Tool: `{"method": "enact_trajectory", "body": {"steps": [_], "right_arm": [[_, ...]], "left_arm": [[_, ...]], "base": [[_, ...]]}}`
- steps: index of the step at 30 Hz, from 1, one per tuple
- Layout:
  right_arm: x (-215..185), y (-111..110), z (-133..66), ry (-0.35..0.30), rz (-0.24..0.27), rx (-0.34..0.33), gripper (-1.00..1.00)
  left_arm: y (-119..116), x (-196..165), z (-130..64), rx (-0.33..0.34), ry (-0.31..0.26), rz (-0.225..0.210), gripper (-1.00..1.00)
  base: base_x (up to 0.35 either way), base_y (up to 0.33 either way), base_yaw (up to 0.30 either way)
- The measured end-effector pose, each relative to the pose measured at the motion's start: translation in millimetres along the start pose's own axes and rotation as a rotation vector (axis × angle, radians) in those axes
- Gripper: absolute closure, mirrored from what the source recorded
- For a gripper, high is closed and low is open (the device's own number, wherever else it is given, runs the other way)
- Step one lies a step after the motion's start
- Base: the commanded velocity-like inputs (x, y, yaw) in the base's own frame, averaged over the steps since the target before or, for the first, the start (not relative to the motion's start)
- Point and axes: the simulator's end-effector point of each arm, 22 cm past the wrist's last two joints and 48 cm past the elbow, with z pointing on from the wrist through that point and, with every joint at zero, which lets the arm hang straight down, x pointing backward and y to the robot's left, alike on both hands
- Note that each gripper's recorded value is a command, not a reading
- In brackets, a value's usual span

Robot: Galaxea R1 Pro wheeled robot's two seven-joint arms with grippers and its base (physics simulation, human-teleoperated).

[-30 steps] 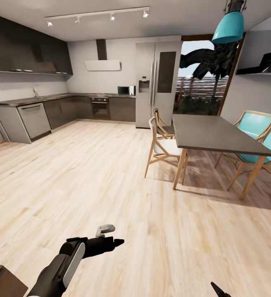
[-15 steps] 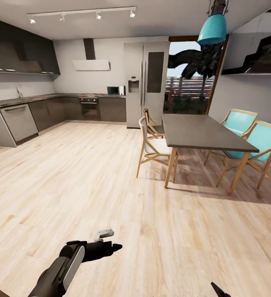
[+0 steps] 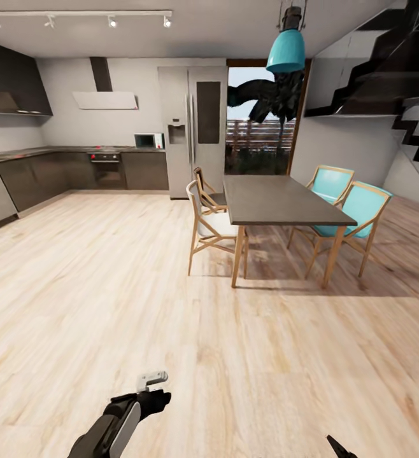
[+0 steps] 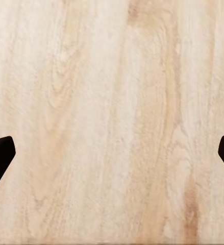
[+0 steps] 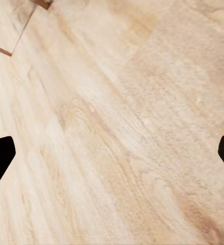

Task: Place each of the two pumpkins and all three candles from the living room inside a cabinet in the living room (use any cabinet), then make sure every cabinet is closed, and position the cauldron so it is next to a table in the living room.

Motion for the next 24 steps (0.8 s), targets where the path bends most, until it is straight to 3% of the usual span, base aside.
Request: {"method": "enact_trajectory", "body": {"steps": [5,10,17,20,24], "right_arm": [[-5.9,2.7,0.9,-0.038,-0.036,-0.002,-1.00],[-6.2,-2.6,2.0,-0.039,-0.050,0.033,-1.00],[-7.3,-22.2,1.8,-0.032,-0.079,0.137,-1.00],[6.9,-36.5,1.1,0.026,-0.165,0.219,-1.00],[9.8,-55.9,-3.8,0.043,-0.202,0.319,-1.00]], "left_arm": [[21.1,6.1,9.7,-0.050,-0.081,-0.019,-1.00],[31.7,3.9,9.7,-0.067,-0.110,-0.039,-1.00],[47.9,-4.5,6.9,-0.080,-0.144,-0.071,-1.00],[49.5,-5.5,6.0,-0.083,-0.148,-0.072,-1.00],[51.2,-6.0,5.4,-0.087,-0.151,-0.075,-1.00]], "base": [[0.000,0.000,-0.280],[0.000,0.000,-0.276],[0.001,0.000,-0.211],[0.101,0.035,-0.106],[0.228,0.091,-0.028]]}}
